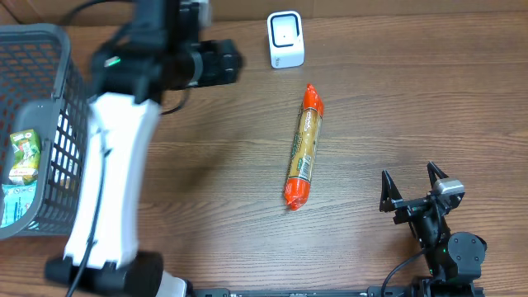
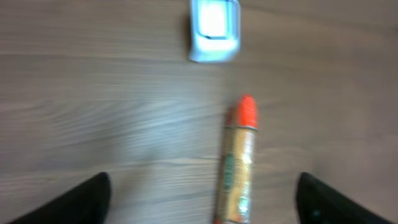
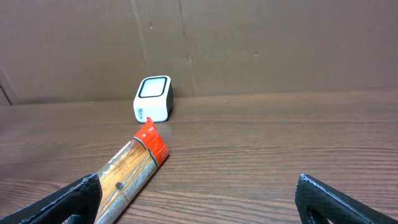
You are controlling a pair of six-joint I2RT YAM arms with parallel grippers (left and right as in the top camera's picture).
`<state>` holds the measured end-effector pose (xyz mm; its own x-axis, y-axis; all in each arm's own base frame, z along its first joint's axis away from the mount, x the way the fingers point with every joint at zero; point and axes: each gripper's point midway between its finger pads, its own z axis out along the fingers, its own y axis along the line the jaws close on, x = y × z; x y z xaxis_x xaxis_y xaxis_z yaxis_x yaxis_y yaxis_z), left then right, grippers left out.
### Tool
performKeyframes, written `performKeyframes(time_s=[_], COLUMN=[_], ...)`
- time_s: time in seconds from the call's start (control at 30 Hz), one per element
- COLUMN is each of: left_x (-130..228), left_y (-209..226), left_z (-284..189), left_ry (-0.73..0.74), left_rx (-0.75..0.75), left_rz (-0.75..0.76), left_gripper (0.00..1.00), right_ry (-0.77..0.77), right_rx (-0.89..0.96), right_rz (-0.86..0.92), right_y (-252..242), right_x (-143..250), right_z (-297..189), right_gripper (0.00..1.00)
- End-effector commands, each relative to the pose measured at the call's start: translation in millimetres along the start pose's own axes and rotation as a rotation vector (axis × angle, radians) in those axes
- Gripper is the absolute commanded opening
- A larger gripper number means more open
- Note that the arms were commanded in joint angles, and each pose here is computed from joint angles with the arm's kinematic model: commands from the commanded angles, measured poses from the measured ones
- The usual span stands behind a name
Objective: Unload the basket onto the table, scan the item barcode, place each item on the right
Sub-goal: 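Reach the left gripper back into the basket toward the white tube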
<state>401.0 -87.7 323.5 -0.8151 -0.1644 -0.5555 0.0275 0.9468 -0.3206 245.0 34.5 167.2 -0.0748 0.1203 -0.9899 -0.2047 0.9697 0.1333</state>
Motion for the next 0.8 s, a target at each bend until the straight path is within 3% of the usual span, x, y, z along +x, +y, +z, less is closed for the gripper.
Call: performKeyframes(time_s=[0.0, 0.3, 0.57, 0.77], left_x=[-10, 19, 28, 45], left_y=[78, 233, 301, 355], left_z=[-39, -105, -148, -152], left_ry=[-0.078, -0.117, -0.234, -0.256], left_rx=[-0.232, -0.447, -0.521, -0.600], left_rz=[-0.123, -0.561, -0.687, -0.796], left_gripper=[0.91, 0.85, 0.88, 0.89], right_ry=[-0.005, -0.005, -0.005, -0.005], right_rx=[0.007, 0.007, 0.007, 0.007], right_rz=[-0.004, -0.004, -0.004, -0.004], right_y=[-2, -2, -2, -2], right_x=[2, 2, 2, 2], right_z=[0, 0, 0, 0], right_gripper=[1.00, 1.00, 1.00, 1.00])
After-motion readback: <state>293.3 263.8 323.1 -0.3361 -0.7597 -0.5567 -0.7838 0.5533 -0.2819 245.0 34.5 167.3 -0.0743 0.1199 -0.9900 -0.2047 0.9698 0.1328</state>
